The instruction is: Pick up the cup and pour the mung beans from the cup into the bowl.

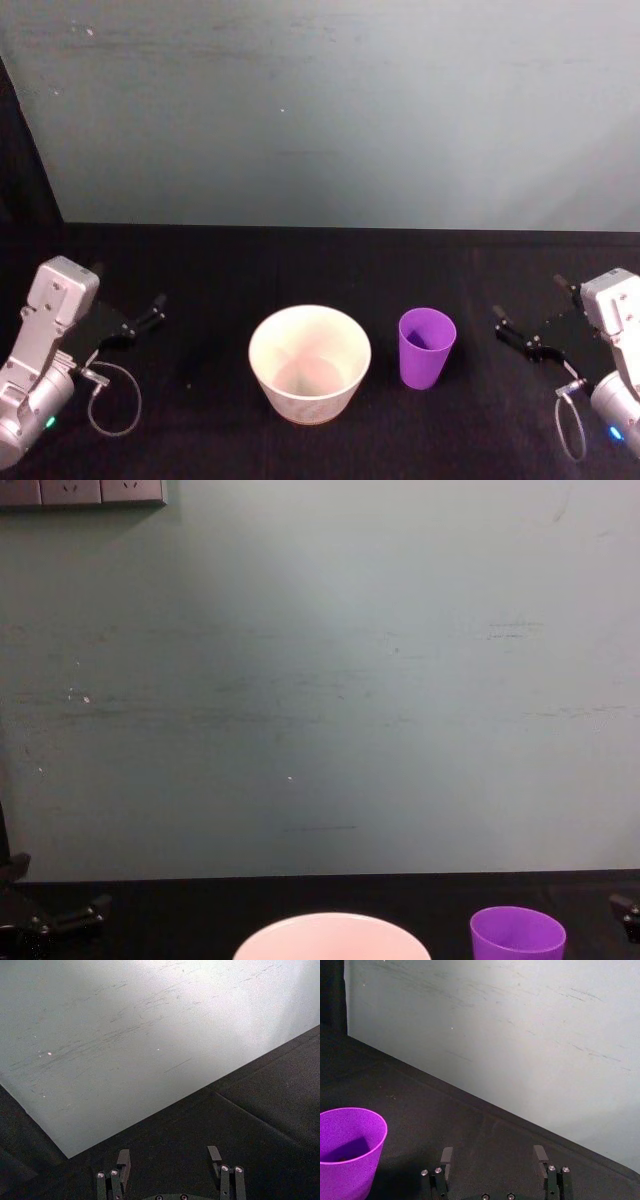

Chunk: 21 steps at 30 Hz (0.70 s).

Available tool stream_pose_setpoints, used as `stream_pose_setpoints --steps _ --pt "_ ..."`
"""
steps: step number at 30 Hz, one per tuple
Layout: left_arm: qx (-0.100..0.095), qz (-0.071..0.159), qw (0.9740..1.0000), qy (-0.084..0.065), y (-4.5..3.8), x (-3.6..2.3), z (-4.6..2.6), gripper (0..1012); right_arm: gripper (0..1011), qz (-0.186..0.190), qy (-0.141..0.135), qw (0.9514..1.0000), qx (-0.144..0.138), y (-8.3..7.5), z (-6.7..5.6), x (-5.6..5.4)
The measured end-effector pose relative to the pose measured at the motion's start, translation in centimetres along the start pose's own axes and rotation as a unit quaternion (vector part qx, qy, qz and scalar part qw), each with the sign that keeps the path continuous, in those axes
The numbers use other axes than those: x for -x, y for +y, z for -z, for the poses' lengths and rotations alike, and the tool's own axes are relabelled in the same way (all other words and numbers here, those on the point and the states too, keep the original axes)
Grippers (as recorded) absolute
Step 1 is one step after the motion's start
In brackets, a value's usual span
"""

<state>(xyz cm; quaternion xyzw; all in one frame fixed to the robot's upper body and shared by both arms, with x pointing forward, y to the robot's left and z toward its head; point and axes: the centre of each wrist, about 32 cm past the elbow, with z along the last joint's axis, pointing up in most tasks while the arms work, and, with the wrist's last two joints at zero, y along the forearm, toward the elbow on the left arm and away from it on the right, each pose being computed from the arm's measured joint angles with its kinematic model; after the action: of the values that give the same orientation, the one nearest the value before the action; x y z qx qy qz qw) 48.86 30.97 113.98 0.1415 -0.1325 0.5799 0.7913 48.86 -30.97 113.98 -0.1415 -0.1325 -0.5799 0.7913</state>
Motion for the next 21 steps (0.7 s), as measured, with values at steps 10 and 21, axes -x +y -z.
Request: stream_pose_setpoints --steps 10,21 --pt "0.000 0.000 1.0000 0.000 0.00 0.00 0.00 1000 1004 0.000 0.000 1.0000 0.000 0.00 0.00 0.00" --pt "0.000 0.000 1.0000 0.000 0.00 0.00 0.00 1000 1004 0.000 0.000 1.0000 0.000 0.00 0.00 0.00"
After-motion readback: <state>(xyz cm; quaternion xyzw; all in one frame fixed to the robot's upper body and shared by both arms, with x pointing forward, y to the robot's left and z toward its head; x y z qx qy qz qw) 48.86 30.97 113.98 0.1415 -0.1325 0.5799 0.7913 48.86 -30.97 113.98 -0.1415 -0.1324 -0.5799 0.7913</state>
